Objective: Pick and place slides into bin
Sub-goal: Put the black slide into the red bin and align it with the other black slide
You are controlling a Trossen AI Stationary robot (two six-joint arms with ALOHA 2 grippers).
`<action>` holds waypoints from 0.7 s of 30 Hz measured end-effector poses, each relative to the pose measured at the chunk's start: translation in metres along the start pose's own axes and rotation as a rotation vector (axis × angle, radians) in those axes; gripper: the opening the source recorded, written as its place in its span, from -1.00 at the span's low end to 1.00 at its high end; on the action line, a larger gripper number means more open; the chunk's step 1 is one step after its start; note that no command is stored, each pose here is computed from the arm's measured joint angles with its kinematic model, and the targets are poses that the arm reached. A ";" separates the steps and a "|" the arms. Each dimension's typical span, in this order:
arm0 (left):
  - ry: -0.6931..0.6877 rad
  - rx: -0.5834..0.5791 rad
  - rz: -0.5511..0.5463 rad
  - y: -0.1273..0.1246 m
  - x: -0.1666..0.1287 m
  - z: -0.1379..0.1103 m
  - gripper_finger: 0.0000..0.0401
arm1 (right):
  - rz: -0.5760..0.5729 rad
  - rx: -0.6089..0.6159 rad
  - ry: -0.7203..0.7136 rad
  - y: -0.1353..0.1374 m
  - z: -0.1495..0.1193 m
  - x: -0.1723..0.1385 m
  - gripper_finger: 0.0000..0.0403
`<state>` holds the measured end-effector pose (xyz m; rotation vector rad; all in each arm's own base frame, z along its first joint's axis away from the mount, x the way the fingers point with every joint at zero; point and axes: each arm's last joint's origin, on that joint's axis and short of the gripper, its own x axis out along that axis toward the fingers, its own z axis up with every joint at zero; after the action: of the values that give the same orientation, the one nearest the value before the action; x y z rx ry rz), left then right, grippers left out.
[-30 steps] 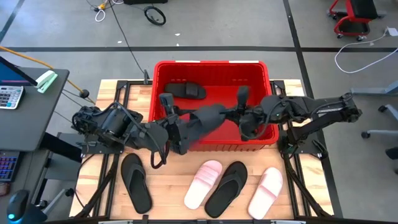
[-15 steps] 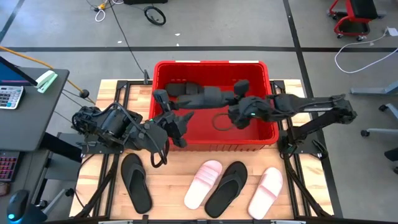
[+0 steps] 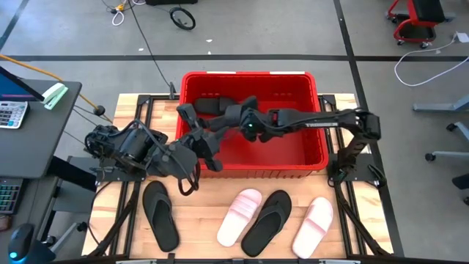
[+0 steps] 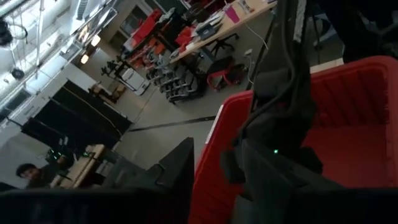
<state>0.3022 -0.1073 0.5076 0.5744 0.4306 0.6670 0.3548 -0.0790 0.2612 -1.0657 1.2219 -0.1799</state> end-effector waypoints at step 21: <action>0.010 -0.027 0.015 0.002 0.003 -0.001 -0.44 | 0.077 0.083 -0.122 0.006 0.003 0.088 -0.71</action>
<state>0.3032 -0.1037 0.5074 0.5497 0.4266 0.6891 0.3892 -0.1294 0.1975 -0.9425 1.1343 -0.1033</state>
